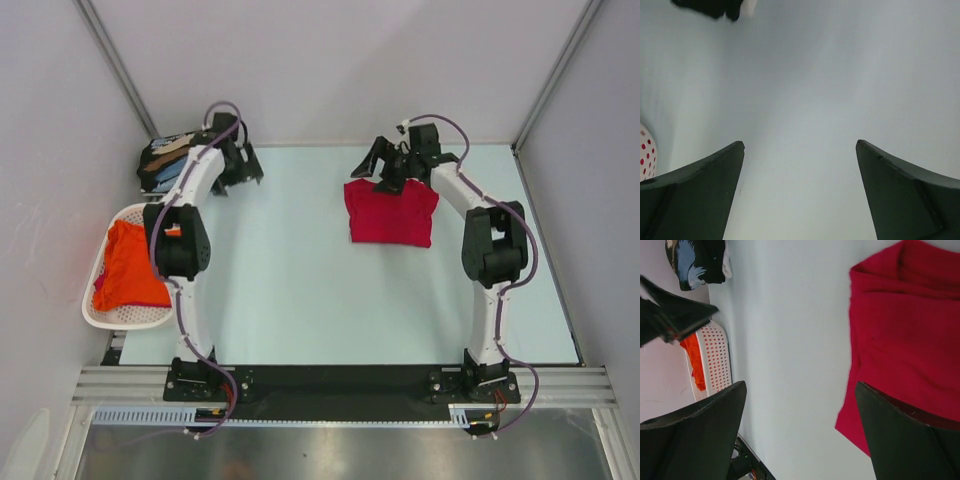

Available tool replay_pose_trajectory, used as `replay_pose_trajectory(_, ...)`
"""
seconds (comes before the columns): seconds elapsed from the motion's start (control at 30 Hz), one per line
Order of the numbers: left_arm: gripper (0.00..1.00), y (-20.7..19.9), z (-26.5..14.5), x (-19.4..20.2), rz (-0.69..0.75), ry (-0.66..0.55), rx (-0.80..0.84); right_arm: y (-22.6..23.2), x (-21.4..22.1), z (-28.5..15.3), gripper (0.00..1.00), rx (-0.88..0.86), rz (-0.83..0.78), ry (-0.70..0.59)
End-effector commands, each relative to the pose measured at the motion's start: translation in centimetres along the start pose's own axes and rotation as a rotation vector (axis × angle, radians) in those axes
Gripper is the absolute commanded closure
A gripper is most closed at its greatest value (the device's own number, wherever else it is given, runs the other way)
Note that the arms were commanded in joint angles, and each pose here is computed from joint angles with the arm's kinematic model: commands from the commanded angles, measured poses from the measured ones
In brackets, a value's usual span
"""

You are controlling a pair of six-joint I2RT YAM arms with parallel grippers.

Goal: Fold and stack the t-shirts
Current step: Smooth out wrinkles on the folded tshirt

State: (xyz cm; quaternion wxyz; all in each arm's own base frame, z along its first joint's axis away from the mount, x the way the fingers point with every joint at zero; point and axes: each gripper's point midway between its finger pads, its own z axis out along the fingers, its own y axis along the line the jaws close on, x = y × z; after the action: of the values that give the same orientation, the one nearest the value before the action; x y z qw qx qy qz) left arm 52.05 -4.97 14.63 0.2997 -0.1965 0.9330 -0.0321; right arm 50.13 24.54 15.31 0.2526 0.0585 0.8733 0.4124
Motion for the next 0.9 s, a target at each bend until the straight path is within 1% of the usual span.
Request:
replay_pose_trajectory(0.0, 0.00, 5.7, 2.0, 4.6, 0.072, 0.162, -0.261, -0.5, -1.7, -4.1, 0.05, -0.001, -0.004, -0.060)
replay_pose_trajectory(0.07, 0.00, 7.4, 2.3, 5.6, 0.126, 0.206, -0.344, -1.4, -2.3, -5.4, 0.05, 0.012, 0.004, -0.083)
replay_pose_trajectory(0.17, 0.00, 8.9, 3.0, 6.8, 0.151, 0.240, -0.417, -2.7, -2.4, -6.6, 0.05, 0.025, 0.015, -0.092)
replay_pose_trajectory(0.27, 0.01, 8.9, 2.7, 6.4, 0.149, 0.203, -0.433, -3.6, -2.5, -7.2, 0.05, 0.038, 0.023, -0.089)
replay_pose_trajectory(0.37, 0.00, 8.2, 1.9, 5.0, 0.183, 0.141, -0.437, -3.8, -2.4, -7.3, 0.05, 0.039, 0.022, -0.082)
replay_pose_trajectory(0.43, 0.00, 7.0, 1.8, 4.7, 0.203, 0.139, -0.384, -3.8, -2.2, -7.3, 0.05, 0.036, 0.022, -0.077)
replay_pose_trajectory(0.47, 0.00, 6.0, 2.2, 4.4, 0.193, 0.125, -0.329, -3.9, -2.2, -7.4, 0.05, 0.036, 0.022, -0.076)
replay_pose_trajectory(0.5, 0.00, 3.7, 2.4, 5.4, 0.166, 0.169, -0.184, -3.9, -2.2, -7.3, 0.05, 0.035, 0.022, -0.075)
replay_pose_trajectory(0.53, 0.00, 2.4, 1.5, 4.7, 0.112, 0.155, -0.079, -4.0, -2.1, -7.3, 0.05, 0.035, 0.025, -0.072)
replay_pose_trajectory(0.57, 0.00, 1.0, 2.5, 5.3, 0.065, 0.150, 0.037, -3.9, -2.0, -7.3, 0.05, 0.034, 0.022, -0.068)
replay_pose_trajectory(0.6, 0.00, -0.1, 2.0, 5.2, 0.010, 0.137, 0.116, -4.0, -2.0, -7.3, 0.05, 0.036, 0.022, -0.069)
replay_pose_trajectory(0.63, 0.00, -1.1, 2.8, 6.0, -0.066, 0.118, 0.204, -4.0, -2.0, -7.3, 0.05, 0.035, 0.020, -0.067)
replay_pose_trajectory(0.67, 0.00, -1.9, 0.9, 4.8, -0.099, 0.056, 0.261, -4.1, -2.0, -7.5, 0.05, 0.036, 0.020, -0.068)
replay_pose_trajectory(0.73, 0.00, -2.8, 0.8, 5.1, -0.192, 0.021, 0.337, -4.1, -2.0, -7.7, 0.04, 0.039, 0.014, -0.068)
replay_pose_trajectory(0.8, 0.00, -3.1, 0.6, 4.8, -0.206, 0.008, 0.342, -4.3, -1.9, -7.9, 0.04, 0.042, 0.014, -0.066)
replay_pose_trajectory(0.83, 0.00, -2.6, 0.2, 3.7, -0.142, -0.018, 0.274, -4.6, -2.1, -8.2, 0.04, 0.047, 0.021, -0.069)
replay_pose_trajectory(0.87, 0.00, -1.7, 1.2, 3.8, -0.078, -0.016, 0.168, -4.7, -2.0, -8.3, 0.04, 0.046, 0.020, -0.069)
